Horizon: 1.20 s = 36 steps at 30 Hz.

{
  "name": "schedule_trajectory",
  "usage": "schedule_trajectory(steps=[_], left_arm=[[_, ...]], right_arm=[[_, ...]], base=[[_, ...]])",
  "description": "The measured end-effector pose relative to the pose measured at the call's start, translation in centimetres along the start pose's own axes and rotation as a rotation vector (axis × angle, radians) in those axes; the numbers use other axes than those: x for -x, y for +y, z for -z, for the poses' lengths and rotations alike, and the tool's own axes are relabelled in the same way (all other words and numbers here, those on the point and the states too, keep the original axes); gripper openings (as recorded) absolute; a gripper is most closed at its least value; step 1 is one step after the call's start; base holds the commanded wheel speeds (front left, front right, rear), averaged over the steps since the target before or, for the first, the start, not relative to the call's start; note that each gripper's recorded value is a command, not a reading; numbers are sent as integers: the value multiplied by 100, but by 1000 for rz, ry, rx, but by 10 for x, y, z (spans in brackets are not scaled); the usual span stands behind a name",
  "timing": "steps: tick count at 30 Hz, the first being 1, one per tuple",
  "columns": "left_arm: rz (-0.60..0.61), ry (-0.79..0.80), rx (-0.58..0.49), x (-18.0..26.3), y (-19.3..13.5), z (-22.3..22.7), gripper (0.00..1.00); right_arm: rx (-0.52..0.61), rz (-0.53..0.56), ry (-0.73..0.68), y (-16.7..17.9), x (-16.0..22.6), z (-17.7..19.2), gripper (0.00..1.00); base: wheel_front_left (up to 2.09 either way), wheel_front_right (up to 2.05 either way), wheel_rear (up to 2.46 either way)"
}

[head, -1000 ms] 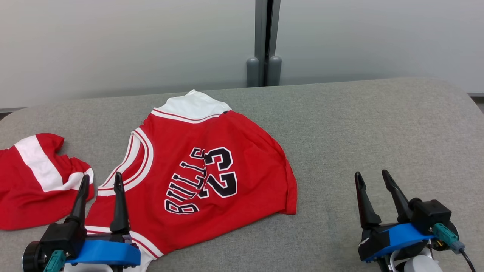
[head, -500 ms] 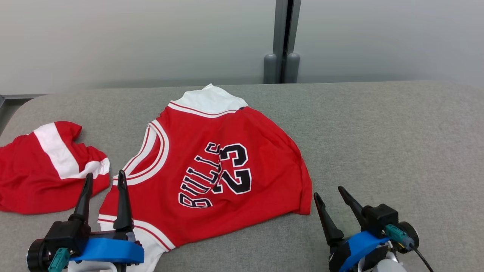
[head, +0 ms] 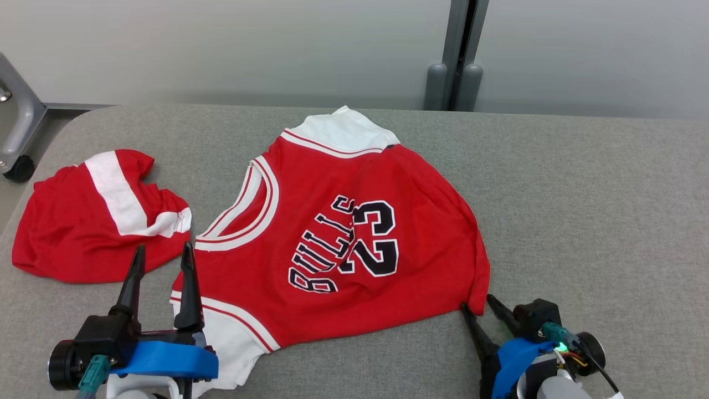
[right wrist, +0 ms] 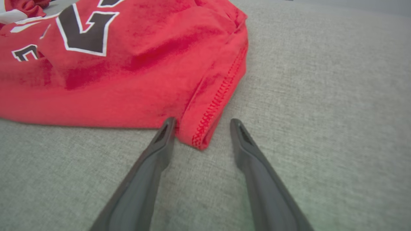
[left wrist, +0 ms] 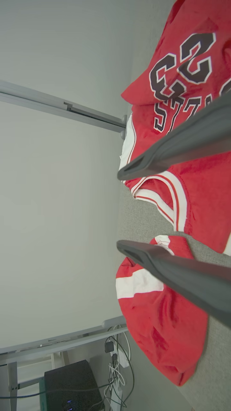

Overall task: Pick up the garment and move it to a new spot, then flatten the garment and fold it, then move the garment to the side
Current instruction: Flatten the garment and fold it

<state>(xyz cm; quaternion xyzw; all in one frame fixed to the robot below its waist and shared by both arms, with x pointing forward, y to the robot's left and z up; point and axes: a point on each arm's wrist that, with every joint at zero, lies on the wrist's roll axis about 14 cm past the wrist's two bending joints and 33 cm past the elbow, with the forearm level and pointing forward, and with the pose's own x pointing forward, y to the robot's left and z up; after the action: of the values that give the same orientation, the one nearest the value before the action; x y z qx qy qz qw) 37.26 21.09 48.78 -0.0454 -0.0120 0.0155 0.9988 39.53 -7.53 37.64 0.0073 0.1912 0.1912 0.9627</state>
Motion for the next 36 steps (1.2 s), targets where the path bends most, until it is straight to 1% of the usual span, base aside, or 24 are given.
schedule_trajectory(steps=[6,9,16,19,27,28,29,30,32,36], left_arm=[[-4,5,1,-2,1,2,100],[14,7,6,-2,-5,3,100],[68,3,29,-3,-26,3,100],[91,7,37,-3,-35,4,100],[133,18,48,-10,-51,9,100],[134,20,48,-11,-52,9,100],[135,22,49,-12,-52,10,100],[135,24,48,-12,-52,11,100],[136,25,48,-14,-52,11,100],[128,23,46,-14,-49,11,100]], right_arm=[[-12,23,-12,-8,-1,-7,0],[-13,52,-53,-17,5,-18,0],[-26,139,-119,-39,43,-19,0],[-38,169,-125,-43,62,-11,0],[-64,257,-43,-59,106,17,0],[-70,265,-37,-60,110,19,11],[-74,269,-30,-60,112,20,76],[-74,272,-26,-60,114,20,100],[-75,277,-45,-61,115,13,100],[-62,290,-121,-68,114,-12,100]], base=[[0,0,0],[0,0,0],[0,0,0],[0,0,0],[0,0,0],[0,0,0],[0,0,0],[0,0,0],[0,0,0],[0,0,0]])
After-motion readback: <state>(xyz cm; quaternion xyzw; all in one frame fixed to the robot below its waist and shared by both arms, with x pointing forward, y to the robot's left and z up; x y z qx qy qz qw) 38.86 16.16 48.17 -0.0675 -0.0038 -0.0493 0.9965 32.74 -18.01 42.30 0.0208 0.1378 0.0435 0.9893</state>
